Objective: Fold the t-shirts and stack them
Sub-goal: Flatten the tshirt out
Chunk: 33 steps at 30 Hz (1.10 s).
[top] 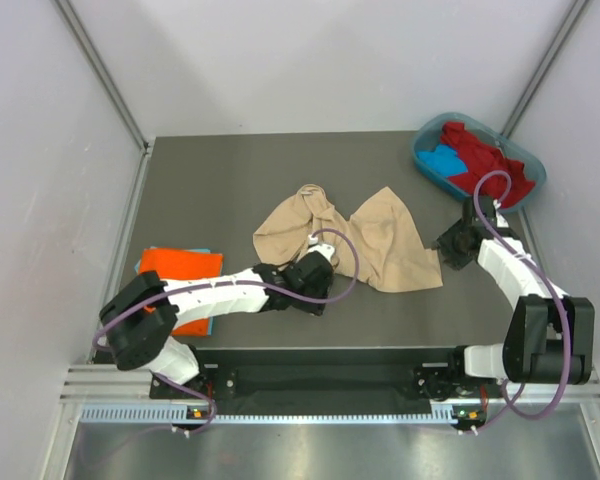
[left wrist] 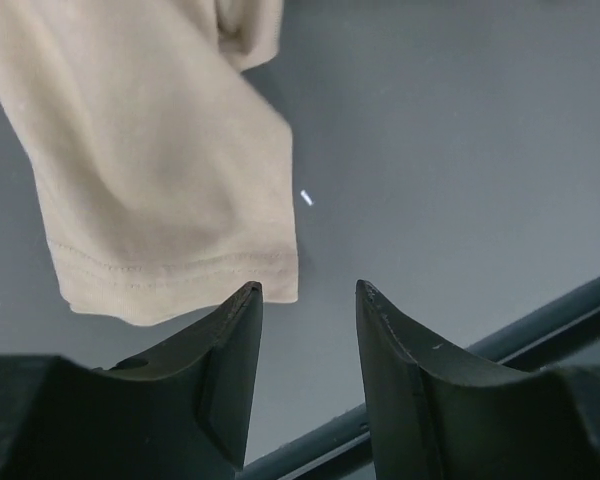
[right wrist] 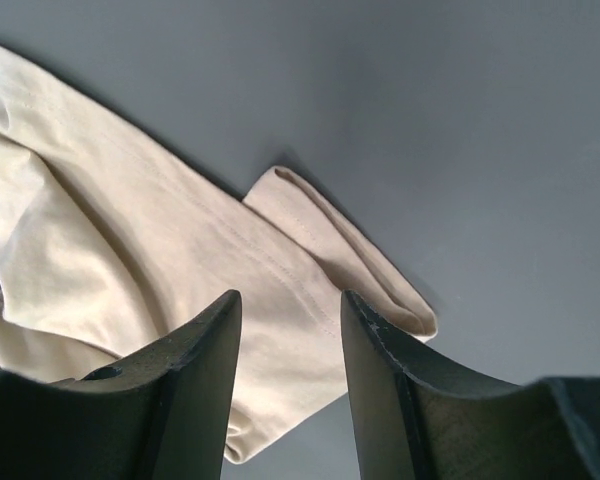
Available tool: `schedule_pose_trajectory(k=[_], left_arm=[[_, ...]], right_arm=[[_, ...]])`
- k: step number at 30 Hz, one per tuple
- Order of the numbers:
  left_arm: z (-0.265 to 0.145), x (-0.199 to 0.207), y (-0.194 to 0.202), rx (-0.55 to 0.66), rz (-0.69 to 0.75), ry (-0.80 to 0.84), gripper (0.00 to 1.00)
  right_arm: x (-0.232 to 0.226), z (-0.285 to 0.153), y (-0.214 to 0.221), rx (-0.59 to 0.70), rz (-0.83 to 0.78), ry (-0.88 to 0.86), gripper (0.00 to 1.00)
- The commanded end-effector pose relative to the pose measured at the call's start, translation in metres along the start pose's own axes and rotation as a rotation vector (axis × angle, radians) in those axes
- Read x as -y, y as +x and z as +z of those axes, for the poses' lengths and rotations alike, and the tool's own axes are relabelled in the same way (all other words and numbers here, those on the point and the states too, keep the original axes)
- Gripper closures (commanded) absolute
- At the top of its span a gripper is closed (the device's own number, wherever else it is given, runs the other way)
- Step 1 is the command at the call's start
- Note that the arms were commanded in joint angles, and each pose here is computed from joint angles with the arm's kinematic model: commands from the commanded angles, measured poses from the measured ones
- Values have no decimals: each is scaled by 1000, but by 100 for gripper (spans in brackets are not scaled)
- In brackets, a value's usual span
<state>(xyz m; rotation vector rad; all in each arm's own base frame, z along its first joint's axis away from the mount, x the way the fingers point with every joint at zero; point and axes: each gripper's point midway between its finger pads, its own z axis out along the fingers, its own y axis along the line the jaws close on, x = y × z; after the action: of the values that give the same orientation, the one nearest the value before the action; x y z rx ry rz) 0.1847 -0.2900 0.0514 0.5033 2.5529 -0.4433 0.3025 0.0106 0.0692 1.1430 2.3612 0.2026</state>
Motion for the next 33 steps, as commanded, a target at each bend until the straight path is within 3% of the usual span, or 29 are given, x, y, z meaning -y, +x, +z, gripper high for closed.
schedule_pose_trajectory(k=[1,7,12,16,20,29,31,33], left_arm=[[0,-4,-23,86,75,-121,52],[-6,-25,-26,104,13,-244,52],[-21,-31,-43,141,-182,-81,52],[-27,-65,-45,151,-357,-54,53],[-21,-77,-32,114,-372,-102,49],[5,-81,-19,75,-403,-104,49],[12,-79,-20,63,-392,-91,53],[17,-76,-17,39,-384,-82,64]], right_arm=[[-7,-8,-5,37,-25,-54,55],[-8,-12,-6,49,-47,-68,54],[-9,-15,-8,60,-60,-81,54],[-10,-16,-7,56,-66,-91,54],[-15,-17,-5,42,-91,-120,54],[-72,-56,49,-9,-311,-442,49],[-84,-63,71,-35,-379,-506,48],[-98,-65,93,-60,-441,-553,46]])
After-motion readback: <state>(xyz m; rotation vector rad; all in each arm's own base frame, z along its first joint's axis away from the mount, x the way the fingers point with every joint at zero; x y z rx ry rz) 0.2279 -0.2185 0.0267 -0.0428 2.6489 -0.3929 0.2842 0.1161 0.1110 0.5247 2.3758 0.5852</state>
